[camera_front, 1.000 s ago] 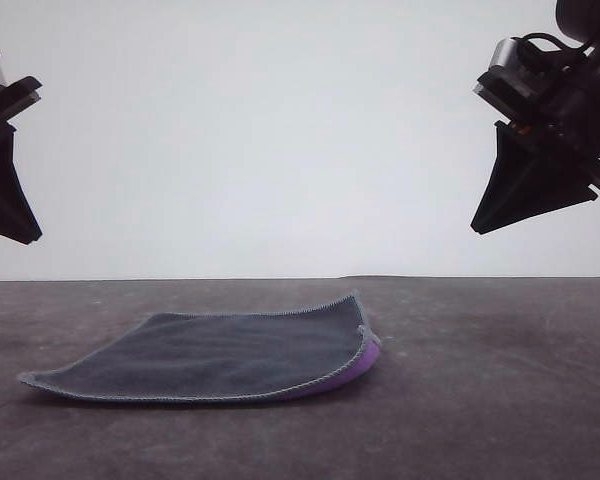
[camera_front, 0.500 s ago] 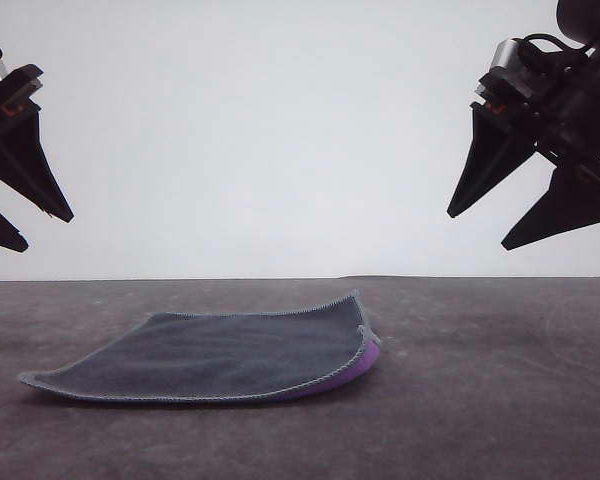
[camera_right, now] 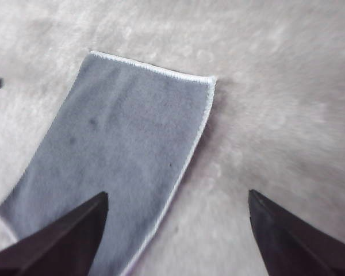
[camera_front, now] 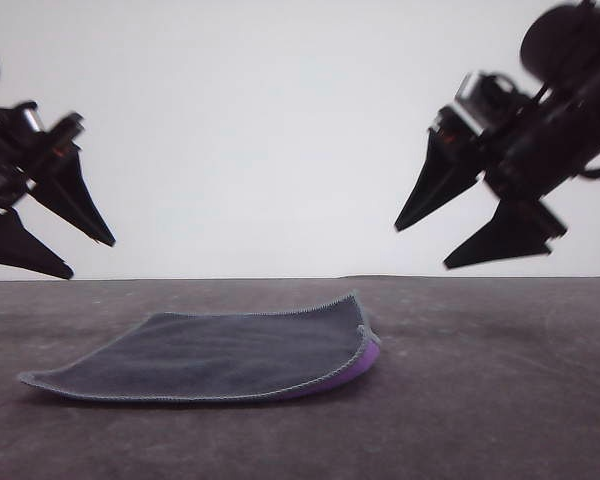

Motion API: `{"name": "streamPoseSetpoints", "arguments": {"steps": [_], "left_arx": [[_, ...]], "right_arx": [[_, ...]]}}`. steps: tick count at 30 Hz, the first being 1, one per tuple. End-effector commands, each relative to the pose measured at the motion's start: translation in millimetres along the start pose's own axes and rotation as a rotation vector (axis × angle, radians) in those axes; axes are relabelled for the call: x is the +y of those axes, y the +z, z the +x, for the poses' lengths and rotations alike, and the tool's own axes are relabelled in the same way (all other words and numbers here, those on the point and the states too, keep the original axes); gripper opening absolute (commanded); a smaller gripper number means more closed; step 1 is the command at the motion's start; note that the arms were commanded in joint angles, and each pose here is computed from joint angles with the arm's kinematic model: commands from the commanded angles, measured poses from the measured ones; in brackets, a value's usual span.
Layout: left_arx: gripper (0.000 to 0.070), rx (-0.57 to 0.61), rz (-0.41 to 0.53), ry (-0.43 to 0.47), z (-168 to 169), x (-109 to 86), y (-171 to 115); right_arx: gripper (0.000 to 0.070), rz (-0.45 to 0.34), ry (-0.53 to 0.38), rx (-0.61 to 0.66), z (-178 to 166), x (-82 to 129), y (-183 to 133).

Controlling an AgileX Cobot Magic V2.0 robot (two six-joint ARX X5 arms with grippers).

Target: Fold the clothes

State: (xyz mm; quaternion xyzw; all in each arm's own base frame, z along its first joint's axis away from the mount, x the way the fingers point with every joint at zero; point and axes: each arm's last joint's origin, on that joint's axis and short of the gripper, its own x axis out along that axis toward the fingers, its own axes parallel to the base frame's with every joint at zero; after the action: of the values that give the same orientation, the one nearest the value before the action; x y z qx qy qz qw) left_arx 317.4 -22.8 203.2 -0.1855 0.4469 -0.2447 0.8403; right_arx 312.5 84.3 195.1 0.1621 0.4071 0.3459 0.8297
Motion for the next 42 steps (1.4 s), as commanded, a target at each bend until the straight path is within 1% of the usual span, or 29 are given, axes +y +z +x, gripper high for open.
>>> {"name": "streamPoseSetpoints", "arguments": {"steps": [1,6,11,15,21,24,33,36,42], "left_arx": [[0.0349,-0.002,-0.003,-0.01,8.1,3.5,11.8],[0.0349,0.025,-0.009,-0.015,34.4,13.5,32.1],[0.0349,0.063,-0.015,-0.025,60.0,20.1,44.9],[0.0349,0.091,-0.006,-0.044,77.6,21.1,48.1],[0.0349,0.124,0.003,-0.042,95.7,21.5,42.5],[0.0349,0.137,0.006,-0.047,100.8,19.6,40.0],[0.0349,0.152,0.026,-0.065,106.7,9.5,37.3],[0.0349,0.152,0.028,-0.065,106.9,9.1,37.4],[0.0349,0.152,0.028,-0.066,106.9,9.1,37.3]], "right_arx": [[0.048,0.029,0.017,-0.004,10.1,-3.8,8.3],[0.048,0.054,0.041,0.031,35.0,-17.7,19.2],[0.048,0.074,0.072,0.053,60.4,-25.6,32.3],[0.048,0.082,0.098,0.063,76.5,-26.8,41.3],[0.048,0.088,0.109,0.068,91.7,-22.9,48.8],[0.048,0.078,0.081,0.074,96.2,-19.3,46.6],[0.048,0.088,0.078,0.099,98.0,-16.8,43.3],[0.048,0.078,0.044,0.092,99.1,-16.5,42.9],[0.0479,0.08,0.035,0.094,100.9,-17.9,41.9]]}}
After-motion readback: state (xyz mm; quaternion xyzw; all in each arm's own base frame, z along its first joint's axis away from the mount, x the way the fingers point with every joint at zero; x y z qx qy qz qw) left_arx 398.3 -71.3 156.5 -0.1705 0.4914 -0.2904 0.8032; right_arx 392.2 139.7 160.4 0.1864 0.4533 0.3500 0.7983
